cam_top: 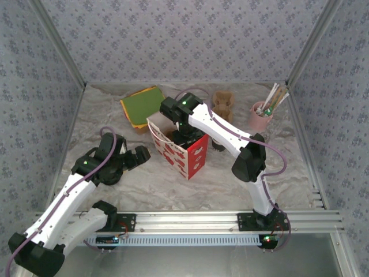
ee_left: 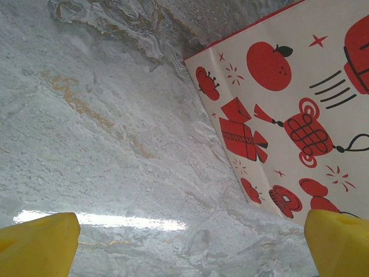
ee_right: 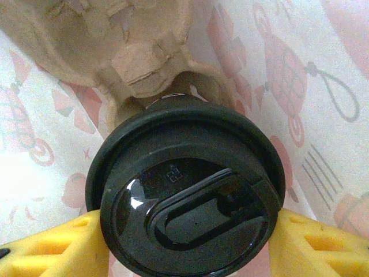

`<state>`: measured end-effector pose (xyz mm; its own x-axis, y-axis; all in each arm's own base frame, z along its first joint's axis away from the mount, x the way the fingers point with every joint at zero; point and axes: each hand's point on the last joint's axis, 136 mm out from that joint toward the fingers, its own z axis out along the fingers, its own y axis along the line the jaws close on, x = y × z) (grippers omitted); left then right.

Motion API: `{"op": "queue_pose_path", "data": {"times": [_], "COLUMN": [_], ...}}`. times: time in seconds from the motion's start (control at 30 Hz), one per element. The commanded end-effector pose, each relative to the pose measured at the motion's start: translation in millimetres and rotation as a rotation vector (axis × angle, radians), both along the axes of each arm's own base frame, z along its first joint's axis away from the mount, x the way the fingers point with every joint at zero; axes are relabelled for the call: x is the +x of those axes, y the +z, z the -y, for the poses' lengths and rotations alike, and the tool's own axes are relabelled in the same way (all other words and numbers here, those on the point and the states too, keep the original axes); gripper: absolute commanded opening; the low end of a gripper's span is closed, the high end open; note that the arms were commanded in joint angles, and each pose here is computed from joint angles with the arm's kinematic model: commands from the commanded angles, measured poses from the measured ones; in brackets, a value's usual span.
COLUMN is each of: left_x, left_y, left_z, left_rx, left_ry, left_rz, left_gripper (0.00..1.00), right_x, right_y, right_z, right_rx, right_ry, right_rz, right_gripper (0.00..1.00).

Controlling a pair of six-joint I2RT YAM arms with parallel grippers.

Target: Pack the takeout coffee

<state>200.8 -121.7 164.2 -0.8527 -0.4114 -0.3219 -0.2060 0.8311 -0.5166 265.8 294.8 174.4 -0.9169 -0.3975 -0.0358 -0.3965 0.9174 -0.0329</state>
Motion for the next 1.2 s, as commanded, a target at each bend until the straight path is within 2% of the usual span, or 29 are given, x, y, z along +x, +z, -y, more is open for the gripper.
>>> {"op": "queue_pose_path", "data": {"times": [0.0, 1.17], "left_x": [-3, -3], "left_y": [2, 2], "left_z": [0, 0], "left_rx": [-0.006, -0.006], "left_ry": [-0.010, -0.009], "left_rz": [0.000, 0.001], "left_gripper": [1.00, 1.00], "right_x": [-1, 0], "right_y": [12, 0], "right_z": [8, 6], "right_rx": [0.003, 0.002], "right_ry": [-0.009, -0.010], "right_rz": [0.020, 0.013], "right_gripper": [0.64, 0.64]}}
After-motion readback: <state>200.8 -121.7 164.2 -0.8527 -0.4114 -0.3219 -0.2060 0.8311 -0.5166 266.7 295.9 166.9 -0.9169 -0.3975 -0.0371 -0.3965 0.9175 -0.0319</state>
